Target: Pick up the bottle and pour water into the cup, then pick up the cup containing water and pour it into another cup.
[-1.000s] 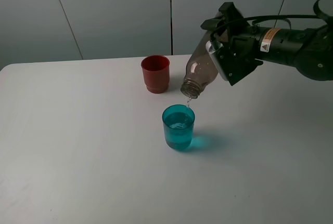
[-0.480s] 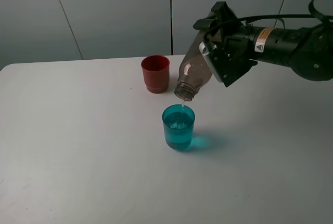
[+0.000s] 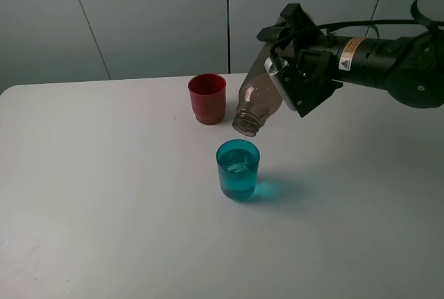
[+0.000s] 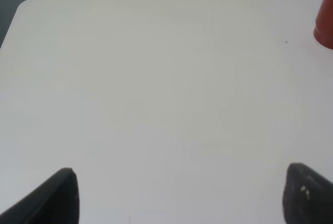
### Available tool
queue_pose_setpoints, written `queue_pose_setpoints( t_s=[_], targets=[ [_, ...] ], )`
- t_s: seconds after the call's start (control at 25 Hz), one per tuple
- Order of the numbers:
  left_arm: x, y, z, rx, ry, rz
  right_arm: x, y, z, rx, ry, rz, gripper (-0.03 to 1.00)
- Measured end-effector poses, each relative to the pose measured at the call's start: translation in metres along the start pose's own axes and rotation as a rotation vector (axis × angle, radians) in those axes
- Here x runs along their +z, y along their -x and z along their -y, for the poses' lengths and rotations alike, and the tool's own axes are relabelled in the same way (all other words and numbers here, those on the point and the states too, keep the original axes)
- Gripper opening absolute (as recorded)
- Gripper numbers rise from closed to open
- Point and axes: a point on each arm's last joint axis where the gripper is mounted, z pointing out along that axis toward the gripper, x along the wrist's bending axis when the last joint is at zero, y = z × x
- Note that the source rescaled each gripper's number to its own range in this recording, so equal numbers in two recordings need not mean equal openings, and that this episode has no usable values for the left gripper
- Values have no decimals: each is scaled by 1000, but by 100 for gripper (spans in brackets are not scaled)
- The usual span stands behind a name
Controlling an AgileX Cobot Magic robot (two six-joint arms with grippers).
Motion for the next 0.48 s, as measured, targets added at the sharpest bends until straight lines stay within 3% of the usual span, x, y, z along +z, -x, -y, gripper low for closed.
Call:
queue_pose_setpoints(
  t_s=[0.48],
  targets=[
    [0,0,0,2,0,0,0,0,0,9,-2,-3,0]
  ],
)
